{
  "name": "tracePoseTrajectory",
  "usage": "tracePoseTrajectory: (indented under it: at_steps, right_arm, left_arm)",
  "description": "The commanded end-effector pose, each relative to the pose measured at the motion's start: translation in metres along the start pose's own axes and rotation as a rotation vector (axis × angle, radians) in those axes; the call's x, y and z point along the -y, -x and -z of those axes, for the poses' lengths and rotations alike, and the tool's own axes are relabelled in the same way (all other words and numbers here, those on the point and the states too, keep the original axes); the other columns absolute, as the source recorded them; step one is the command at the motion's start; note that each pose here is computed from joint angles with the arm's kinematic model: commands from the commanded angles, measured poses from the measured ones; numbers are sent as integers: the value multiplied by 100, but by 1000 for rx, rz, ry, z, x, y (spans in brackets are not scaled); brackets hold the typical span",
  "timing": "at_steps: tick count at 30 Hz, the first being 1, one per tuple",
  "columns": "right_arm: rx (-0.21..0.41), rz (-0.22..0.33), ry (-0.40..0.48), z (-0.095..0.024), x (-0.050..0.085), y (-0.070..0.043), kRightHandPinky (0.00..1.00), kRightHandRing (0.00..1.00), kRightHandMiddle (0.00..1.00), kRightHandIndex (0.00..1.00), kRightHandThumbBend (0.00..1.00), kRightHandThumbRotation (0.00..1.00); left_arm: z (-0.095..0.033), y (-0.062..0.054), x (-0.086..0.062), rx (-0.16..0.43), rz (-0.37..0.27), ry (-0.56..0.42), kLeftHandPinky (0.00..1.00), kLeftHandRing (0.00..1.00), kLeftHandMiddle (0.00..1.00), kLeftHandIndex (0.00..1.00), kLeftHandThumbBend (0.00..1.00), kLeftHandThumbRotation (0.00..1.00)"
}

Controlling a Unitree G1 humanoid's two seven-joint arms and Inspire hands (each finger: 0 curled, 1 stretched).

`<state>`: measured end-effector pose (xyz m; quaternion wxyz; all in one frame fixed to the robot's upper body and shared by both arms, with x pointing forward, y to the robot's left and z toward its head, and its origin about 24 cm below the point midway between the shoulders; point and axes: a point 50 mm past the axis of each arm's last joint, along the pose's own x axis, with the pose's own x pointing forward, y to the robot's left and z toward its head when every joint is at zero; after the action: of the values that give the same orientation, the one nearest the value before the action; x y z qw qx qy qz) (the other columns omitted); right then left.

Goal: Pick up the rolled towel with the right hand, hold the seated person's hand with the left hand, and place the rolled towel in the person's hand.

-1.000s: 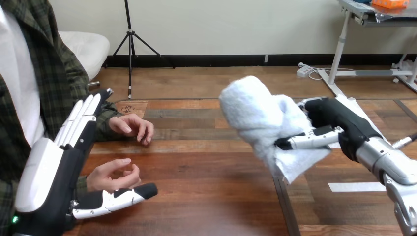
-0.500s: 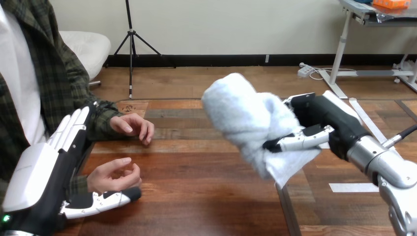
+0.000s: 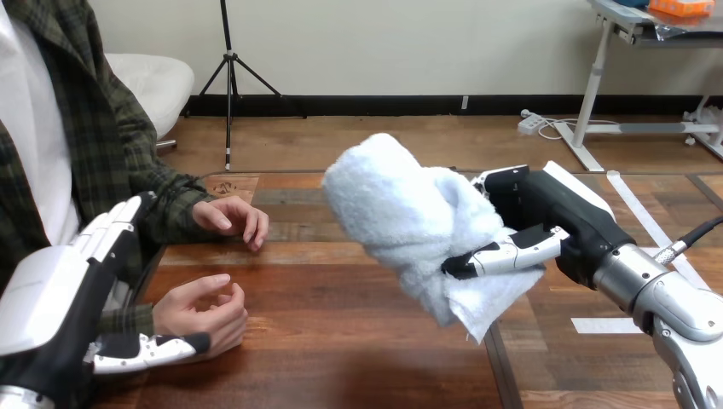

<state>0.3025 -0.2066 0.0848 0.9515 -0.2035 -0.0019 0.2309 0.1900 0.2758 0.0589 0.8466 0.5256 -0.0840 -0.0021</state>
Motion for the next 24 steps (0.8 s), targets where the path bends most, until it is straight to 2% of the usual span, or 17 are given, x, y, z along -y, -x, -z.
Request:
tracePoseTrajectory:
  at_steps: [1,6,11,15,24]
  right_arm:
    - [160,39,22,-40,11,-3,27,31,38,42,87,0]
    - [177,27,8,-45,10,-1,26,30,37,42,86,0]
    - [198,8,-6,-51,7,0,26,30,37,42,86,0]
    - [205,-5,-14,-56,5,1,25,30,37,42,86,0]
    - [228,-43,-14,-64,-1,-4,25,29,37,43,86,0]
  left_arm:
    - [-1,-22,-13,48,-7,-76,86,93,93,96,100,33]
    - [4,-25,-13,49,13,-114,83,91,91,94,100,33]
    - [10,-29,-13,14,69,-163,82,89,90,93,100,35]
    - [14,-31,-12,3,88,-183,82,89,89,92,100,35]
    - [24,-35,-10,-8,130,-220,81,86,87,89,100,36]
